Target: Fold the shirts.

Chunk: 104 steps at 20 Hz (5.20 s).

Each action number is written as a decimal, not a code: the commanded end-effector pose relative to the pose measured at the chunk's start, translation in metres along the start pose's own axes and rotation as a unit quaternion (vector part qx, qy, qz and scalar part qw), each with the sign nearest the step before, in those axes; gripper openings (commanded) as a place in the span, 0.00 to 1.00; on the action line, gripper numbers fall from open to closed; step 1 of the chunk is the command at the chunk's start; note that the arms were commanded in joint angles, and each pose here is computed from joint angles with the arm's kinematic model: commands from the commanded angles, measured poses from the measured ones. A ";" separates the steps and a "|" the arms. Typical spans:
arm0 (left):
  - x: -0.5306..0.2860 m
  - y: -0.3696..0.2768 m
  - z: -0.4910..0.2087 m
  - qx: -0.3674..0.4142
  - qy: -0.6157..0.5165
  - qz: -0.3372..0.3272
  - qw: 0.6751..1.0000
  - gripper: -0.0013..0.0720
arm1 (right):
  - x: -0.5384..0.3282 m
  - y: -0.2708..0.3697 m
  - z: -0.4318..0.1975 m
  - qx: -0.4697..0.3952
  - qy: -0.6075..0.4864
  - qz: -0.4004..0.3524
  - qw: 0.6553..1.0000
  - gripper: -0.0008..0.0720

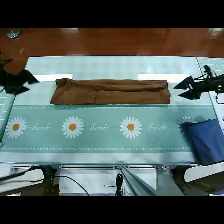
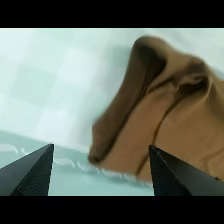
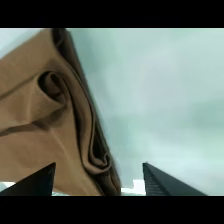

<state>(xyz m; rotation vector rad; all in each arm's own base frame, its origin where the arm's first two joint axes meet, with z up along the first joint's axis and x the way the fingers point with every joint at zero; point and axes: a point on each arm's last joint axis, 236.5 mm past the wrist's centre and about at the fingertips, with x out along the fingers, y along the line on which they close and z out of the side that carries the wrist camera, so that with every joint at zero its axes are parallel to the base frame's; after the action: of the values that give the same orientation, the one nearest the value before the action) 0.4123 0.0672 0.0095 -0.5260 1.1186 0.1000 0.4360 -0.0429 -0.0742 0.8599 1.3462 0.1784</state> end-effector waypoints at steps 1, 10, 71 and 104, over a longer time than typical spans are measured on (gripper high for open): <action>-0.005 -0.011 -0.058 0.027 -0.028 0.005 0.999 0.97 | 0.031 0.016 -0.011 -0.013 0.031 0.026 0.999 0.87; 0.008 -0.115 -0.132 0.083 0.028 -0.107 0.990 0.31 | 0.048 0.064 -0.035 -0.076 0.066 0.028 0.995 0.04; -0.081 -0.094 -0.149 0.067 -0.068 -0.150 0.984 0.04 | 0.067 0.323 -0.156 -0.336 0.136 0.045 0.931 0.88; -0.059 -0.095 -0.180 0.072 -0.022 -0.156 0.985 0.04 | 0.109 0.220 -0.200 -0.222 0.099 0.080 0.967 0.04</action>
<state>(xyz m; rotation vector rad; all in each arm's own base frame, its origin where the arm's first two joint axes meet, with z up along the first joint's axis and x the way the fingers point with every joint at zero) 0.2683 -0.0862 0.0358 -0.5604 0.9790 -0.2389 0.3436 0.2461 -0.0551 0.7144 1.3954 0.5421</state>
